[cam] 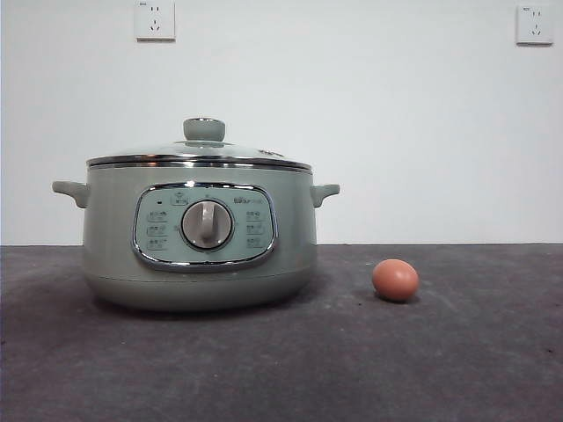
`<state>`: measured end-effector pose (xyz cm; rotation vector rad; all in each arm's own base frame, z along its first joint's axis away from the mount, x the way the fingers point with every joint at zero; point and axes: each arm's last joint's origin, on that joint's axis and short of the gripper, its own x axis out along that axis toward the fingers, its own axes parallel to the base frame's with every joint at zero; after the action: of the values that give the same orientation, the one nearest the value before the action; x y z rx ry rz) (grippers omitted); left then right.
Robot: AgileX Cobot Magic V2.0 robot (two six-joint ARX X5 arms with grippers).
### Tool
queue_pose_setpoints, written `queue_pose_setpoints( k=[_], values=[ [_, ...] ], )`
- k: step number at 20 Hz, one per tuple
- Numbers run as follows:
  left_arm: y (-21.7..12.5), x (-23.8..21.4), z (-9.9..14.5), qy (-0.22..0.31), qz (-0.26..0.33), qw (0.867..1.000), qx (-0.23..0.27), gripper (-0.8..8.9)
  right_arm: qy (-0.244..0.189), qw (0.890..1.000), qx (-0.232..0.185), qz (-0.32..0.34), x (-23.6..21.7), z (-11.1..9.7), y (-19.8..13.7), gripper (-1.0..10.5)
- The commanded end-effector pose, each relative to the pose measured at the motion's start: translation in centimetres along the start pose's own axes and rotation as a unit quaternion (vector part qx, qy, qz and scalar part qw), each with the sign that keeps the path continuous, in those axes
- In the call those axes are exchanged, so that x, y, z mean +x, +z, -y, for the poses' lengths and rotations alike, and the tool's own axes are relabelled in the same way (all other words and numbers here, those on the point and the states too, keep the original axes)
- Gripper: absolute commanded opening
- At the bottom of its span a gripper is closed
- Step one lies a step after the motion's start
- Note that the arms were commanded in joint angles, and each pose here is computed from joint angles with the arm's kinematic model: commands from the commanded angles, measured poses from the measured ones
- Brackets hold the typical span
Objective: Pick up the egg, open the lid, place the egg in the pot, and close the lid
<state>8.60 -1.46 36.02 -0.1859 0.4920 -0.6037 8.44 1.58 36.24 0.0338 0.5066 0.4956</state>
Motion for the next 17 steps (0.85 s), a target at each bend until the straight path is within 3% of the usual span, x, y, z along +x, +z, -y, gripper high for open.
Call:
queue_pose_setpoints(
  k=[1,9,17],
  values=[
    [0.1,0.0,0.1,-0.005,0.001,1.000,0.008,6.29,0.005,1.000,-0.003,0.005,-0.1,-0.1,0.1,5.2],
    [0.6,0.1,0.0,-0.005,0.012,1.000,0.015,6.27,0.005,1.000,0.001,0.000,0.3,0.2,0.3,5.2],
    [4.9,3.2,-1.7,-0.020,-0.025,0.999,0.006,6.26,0.035,0.999,0.016,0.000,3.1,1.4,1.9,5.2]
  ],
)
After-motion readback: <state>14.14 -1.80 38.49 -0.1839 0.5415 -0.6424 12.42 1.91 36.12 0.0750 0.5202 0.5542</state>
